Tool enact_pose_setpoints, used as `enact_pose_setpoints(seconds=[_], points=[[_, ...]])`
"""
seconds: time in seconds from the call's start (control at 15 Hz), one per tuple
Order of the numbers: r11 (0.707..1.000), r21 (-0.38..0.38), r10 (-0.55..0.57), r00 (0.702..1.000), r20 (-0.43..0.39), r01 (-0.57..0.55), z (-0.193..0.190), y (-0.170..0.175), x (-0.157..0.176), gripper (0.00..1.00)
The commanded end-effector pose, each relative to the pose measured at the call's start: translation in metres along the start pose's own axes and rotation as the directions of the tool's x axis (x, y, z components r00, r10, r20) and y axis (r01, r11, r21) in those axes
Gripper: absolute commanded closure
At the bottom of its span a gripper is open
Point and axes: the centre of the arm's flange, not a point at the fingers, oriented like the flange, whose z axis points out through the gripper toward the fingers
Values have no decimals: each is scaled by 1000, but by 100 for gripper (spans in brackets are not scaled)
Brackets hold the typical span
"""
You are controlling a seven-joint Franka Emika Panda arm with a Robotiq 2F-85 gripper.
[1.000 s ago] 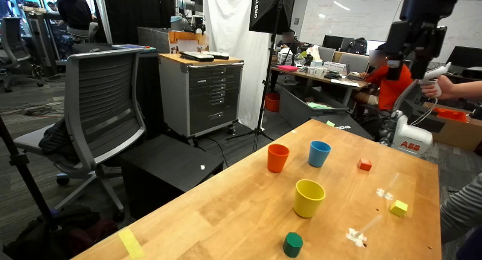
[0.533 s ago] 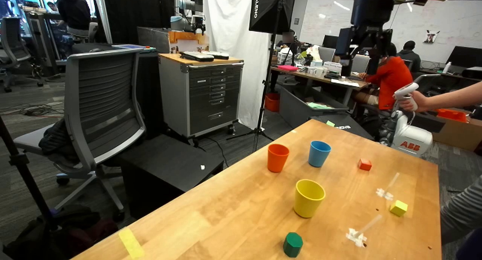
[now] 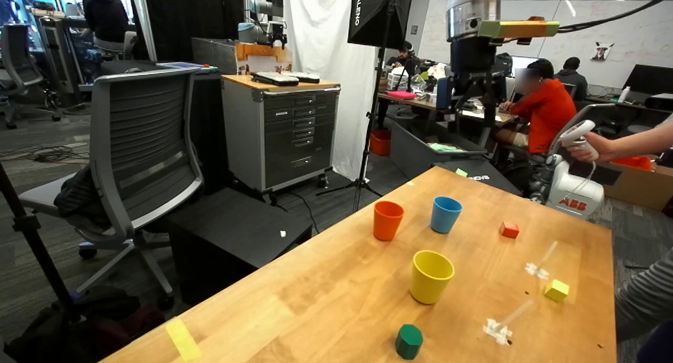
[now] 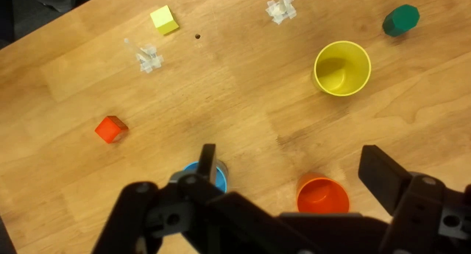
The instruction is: Put the orange cup into the blue cup then the yellow cup into the orange cup
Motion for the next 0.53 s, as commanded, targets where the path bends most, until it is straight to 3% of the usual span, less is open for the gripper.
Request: enact_pose_setpoints(seconds=[0.0, 0.47], points=[[1000, -4, 0, 1000, 10, 0, 3, -3, 4, 0], [1000, -9, 2, 1000, 14, -2, -1, -9, 5, 0]])
